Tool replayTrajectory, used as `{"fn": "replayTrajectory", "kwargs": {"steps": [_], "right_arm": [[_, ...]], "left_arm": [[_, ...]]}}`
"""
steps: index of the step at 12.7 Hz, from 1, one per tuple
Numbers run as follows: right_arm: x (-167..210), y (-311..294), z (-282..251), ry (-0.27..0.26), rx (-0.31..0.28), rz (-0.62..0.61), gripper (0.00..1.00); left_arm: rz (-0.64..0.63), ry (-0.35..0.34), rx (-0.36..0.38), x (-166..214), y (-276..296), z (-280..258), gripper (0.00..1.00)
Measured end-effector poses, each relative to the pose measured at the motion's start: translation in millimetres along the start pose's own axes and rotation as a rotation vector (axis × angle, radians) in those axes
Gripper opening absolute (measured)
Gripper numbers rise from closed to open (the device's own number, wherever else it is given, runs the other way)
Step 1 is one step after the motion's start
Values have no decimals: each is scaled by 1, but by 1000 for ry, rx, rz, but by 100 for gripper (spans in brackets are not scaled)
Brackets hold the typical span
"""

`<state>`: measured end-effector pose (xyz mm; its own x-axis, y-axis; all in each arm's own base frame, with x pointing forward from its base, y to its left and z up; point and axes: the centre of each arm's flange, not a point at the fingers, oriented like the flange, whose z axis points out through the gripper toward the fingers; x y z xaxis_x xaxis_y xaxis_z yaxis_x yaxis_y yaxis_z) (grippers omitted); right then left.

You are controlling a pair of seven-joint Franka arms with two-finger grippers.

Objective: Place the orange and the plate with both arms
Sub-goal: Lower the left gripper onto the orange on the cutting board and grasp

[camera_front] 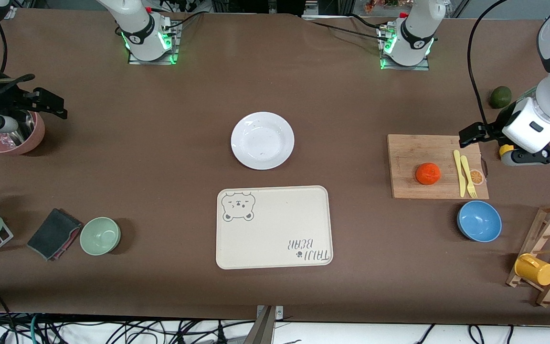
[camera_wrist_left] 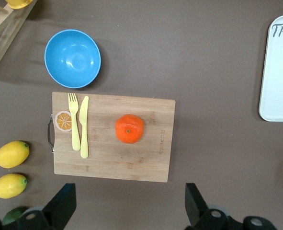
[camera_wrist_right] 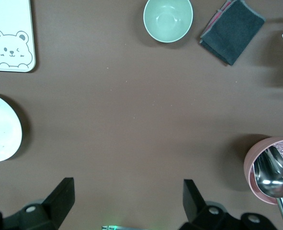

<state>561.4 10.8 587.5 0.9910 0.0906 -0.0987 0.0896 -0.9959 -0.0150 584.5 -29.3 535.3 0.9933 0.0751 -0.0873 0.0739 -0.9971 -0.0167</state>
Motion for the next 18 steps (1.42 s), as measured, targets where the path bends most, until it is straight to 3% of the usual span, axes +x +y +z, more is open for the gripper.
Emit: {"fn": "replayTrajectory", "kwargs": {"steps": [7, 13, 18], "right_arm": [[0, 0, 0, 0, 0, 0, 100], [0, 0, 0, -1, 0, 0, 100], [0, 0, 0, -2, 0, 0, 100]], "left_arm": [[2, -45, 2, 11, 2, 26, 100], [-1, -194, 1, 65, 4, 154, 100], [-12, -96, -13, 64, -1, 216, 100]]}}
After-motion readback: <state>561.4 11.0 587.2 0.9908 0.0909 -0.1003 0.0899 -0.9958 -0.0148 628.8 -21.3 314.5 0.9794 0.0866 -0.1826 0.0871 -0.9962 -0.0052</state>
